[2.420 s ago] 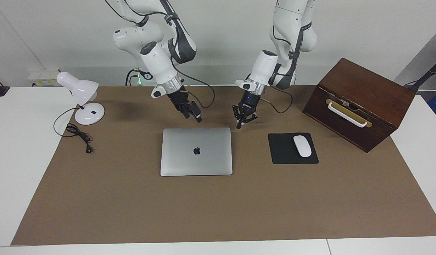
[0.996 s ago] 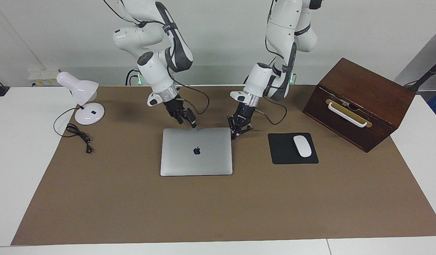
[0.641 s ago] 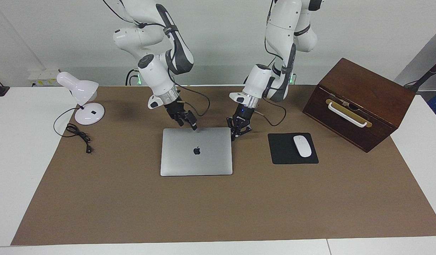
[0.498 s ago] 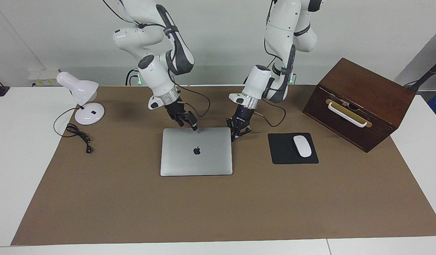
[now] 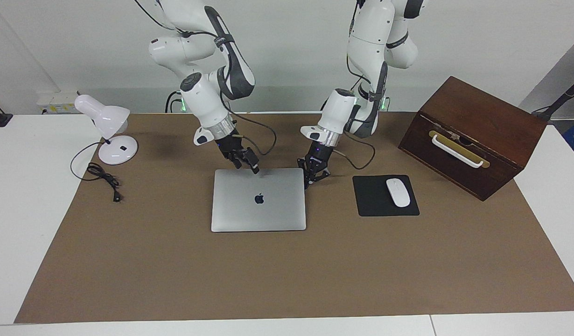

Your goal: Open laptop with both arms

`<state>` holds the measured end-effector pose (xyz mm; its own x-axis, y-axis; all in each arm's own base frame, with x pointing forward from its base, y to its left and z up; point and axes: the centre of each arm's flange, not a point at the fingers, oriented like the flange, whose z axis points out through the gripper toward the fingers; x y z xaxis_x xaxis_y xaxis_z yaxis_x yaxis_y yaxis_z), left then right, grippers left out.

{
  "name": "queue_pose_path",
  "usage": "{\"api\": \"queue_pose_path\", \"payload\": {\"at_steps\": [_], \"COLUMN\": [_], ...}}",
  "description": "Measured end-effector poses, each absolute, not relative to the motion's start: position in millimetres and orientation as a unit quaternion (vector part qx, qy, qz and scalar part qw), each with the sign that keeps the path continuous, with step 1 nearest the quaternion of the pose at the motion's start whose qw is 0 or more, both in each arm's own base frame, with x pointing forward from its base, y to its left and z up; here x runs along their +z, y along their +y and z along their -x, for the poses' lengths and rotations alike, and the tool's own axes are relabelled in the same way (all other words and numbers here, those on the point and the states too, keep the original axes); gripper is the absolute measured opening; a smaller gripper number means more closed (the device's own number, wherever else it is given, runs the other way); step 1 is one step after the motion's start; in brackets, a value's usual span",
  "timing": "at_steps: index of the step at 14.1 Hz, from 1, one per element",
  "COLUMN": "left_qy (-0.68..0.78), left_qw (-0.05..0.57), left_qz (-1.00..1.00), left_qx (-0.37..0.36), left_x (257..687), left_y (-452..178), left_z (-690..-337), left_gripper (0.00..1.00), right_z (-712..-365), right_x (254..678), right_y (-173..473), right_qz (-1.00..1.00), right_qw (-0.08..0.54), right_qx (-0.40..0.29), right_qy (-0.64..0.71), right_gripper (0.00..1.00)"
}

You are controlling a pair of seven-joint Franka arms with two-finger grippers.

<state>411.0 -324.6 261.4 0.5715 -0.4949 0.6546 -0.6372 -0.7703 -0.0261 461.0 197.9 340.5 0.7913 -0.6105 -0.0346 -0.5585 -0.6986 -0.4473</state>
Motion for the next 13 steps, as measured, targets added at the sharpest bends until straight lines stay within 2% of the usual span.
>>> {"api": "queue_pose_path", "payload": {"at_steps": [13], "left_qy": [-0.325], "left_qw": [0.108], "left_qz": [-0.879], "left_qx": [0.332], "left_x": [258.7], "left_y": [-322.5], "left_z": [-401.4], "left_gripper": [0.01], "right_z": [-461.3], "right_x": [340.7], "right_y": [198.0], "right_qz": [0.92], "right_qw": [0.223], "right_qx": [-0.059], "right_qy": [0.318], "right_gripper": [1.0]}}
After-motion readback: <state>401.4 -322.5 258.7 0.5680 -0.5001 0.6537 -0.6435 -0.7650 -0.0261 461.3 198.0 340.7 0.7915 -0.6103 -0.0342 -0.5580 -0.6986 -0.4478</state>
